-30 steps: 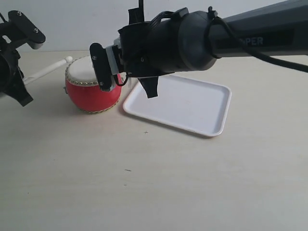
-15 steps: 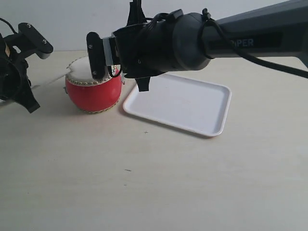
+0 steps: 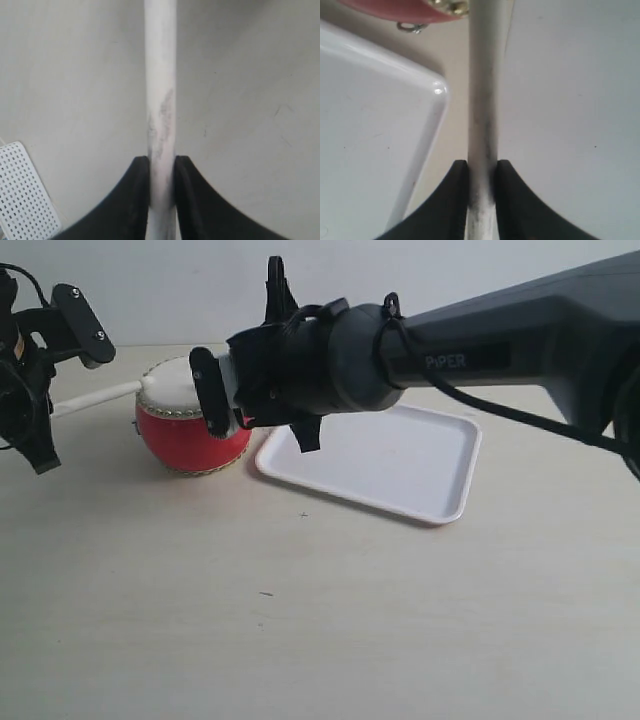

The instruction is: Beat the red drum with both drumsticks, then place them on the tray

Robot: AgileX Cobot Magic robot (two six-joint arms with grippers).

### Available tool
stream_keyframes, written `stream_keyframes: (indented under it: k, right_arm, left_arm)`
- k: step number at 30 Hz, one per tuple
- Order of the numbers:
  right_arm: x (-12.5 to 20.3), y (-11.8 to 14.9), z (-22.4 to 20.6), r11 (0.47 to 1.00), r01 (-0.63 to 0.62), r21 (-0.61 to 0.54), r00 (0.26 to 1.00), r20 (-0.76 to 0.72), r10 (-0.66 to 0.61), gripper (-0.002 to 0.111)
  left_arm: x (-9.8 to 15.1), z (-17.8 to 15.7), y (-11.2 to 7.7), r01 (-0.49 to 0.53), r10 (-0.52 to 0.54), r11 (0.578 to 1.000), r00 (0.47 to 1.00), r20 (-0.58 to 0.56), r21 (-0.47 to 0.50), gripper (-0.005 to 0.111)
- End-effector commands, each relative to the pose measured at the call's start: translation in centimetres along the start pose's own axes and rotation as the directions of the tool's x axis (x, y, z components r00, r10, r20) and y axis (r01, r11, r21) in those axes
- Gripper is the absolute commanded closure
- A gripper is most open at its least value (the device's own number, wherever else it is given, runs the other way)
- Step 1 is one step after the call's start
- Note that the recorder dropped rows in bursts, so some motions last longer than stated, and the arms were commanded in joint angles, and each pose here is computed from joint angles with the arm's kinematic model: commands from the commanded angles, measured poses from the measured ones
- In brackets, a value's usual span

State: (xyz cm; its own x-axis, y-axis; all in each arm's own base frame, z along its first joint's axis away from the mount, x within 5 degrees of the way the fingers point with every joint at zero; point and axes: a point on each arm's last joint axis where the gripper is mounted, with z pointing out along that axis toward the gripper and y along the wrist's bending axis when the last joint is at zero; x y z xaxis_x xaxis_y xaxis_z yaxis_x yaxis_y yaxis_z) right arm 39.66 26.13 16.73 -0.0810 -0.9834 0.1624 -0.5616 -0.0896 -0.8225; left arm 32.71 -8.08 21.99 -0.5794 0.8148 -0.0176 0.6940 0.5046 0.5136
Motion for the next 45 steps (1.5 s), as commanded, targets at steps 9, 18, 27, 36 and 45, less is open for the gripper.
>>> stream_keyframes:
  k: [9,18,27,36,45]
  right_arm:
    - [-0.5,-2.8,-0.6,0.983,-0.172,0.059,0.985,0.011,0.171,0.108]
    - [-0.3,-3.9,-0.9,0.977,-0.197,0.086,0.980,-0.010,0.199,0.108]
    - [-0.7,-1.1,0.8,0.996,-0.083,-0.023,0.993,-0.084,0.081,0.108]
    - [-0.7,-0.1,1.4,0.997,-0.054,-0.054,0.993,-0.109,0.047,0.108]
    - [0.2,-3.5,-0.5,0.982,-0.183,0.037,0.973,-0.137,0.186,0.108]
  left_arm:
    - [-0.7,-1.4,0.3,0.063,-0.061,0.998,0.991,0.118,-0.008,0.107]
    - [-0.6,1.5,-1.0,-0.023,0.024,0.998,0.999,-0.024,0.051,0.107]
    - [-1.1,-2.4,1.7,0.095,-0.092,0.995,0.991,0.093,-0.029,0.107]
    - [-0.7,-3.6,1.9,0.117,-0.113,0.992,0.987,0.118,-0.036,0.107]
    - [-1.5,-0.1,-0.2,0.127,-0.131,0.988,0.991,0.033,0.092,0.107]
